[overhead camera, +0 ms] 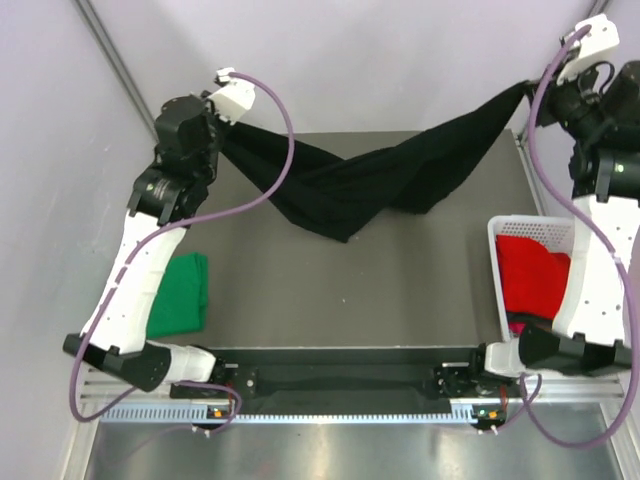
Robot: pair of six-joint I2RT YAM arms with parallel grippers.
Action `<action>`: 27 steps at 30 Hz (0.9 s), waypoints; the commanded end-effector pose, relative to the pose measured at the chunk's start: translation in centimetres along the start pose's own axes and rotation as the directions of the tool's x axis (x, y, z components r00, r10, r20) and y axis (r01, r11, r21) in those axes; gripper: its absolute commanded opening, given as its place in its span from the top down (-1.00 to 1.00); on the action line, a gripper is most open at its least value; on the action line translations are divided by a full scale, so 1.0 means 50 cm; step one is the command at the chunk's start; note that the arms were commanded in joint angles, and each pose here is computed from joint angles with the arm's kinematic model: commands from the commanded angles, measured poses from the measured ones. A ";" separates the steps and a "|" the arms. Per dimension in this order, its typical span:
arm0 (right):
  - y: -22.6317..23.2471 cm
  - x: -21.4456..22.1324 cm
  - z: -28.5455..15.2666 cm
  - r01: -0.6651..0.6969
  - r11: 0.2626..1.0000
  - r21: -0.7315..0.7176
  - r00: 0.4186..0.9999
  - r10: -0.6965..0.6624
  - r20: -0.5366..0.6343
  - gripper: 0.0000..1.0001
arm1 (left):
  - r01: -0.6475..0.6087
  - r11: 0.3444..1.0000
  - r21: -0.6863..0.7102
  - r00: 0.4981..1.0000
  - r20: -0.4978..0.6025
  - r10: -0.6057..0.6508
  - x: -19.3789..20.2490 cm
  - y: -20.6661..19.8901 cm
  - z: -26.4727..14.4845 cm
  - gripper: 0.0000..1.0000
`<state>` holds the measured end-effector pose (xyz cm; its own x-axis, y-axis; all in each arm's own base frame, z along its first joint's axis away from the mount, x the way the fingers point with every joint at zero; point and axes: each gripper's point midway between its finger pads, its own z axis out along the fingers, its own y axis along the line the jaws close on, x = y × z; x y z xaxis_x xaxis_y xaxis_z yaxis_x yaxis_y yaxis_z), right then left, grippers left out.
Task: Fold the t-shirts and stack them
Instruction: Flatten the tshirt out
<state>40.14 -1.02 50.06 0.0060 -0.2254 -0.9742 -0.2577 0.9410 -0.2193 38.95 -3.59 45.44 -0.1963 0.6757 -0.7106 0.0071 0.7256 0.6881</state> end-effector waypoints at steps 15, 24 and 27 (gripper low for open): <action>0.189 0.092 -0.160 0.123 0.931 -0.344 0.992 -0.129 0.004 0.95 | 0.106 0.989 -0.101 0.990 0.108 -0.095 -0.023 0.072 -0.057 1.00; 0.420 0.372 -0.262 -0.219 0.536 -0.816 0.913 -0.183 -0.365 0.26 | 0.099 0.991 0.090 0.993 0.048 -0.104 0.023 -0.057 -0.013 1.00; 0.401 0.338 -0.193 -0.217 0.575 -0.789 0.931 -0.121 -0.344 -0.04 | 0.113 0.985 0.130 0.993 0.031 -0.118 0.031 -0.089 0.004 1.00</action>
<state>27.01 9.95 26.98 -0.3253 -0.4721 -0.8193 -0.8868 0.4530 0.0911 38.09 -4.74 41.62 -0.1859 0.6350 -0.7498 0.0932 0.7710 0.6299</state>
